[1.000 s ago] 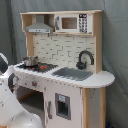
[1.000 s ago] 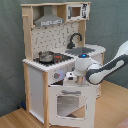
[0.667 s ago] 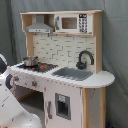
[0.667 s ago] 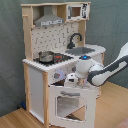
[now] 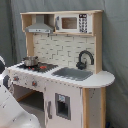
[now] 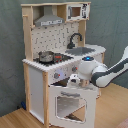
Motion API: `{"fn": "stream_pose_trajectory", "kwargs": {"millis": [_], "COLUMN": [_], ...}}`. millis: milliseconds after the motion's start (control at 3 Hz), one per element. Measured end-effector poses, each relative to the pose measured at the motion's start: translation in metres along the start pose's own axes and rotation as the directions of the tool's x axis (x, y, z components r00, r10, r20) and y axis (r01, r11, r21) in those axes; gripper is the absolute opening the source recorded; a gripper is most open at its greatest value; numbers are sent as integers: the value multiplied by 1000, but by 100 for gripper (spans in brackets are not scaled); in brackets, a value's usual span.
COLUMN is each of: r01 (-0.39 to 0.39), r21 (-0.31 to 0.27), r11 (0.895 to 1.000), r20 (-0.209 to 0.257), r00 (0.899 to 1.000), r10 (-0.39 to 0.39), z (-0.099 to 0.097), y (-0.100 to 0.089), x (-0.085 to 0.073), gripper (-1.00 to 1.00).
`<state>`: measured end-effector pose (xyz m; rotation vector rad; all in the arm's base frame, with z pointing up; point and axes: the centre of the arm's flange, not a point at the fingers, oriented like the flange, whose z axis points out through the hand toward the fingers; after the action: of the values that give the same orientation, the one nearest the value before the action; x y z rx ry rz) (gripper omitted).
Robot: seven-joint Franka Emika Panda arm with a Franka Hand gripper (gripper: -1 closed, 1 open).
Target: Play with the kitchen
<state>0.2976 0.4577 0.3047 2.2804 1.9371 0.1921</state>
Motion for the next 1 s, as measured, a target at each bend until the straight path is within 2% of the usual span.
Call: {"fn": "stream_pose_trajectory", "kwargs": {"millis": [667, 1000], "r01": [-123, -188], "r21": [0, 5], "r11": [992, 982], "r20": [14, 23], "r00": [992, 982], "r10": [123, 188], "z": [-15, -24], "y": [-2, -8], "x": [-15, -17], "gripper": [-100, -100]}}
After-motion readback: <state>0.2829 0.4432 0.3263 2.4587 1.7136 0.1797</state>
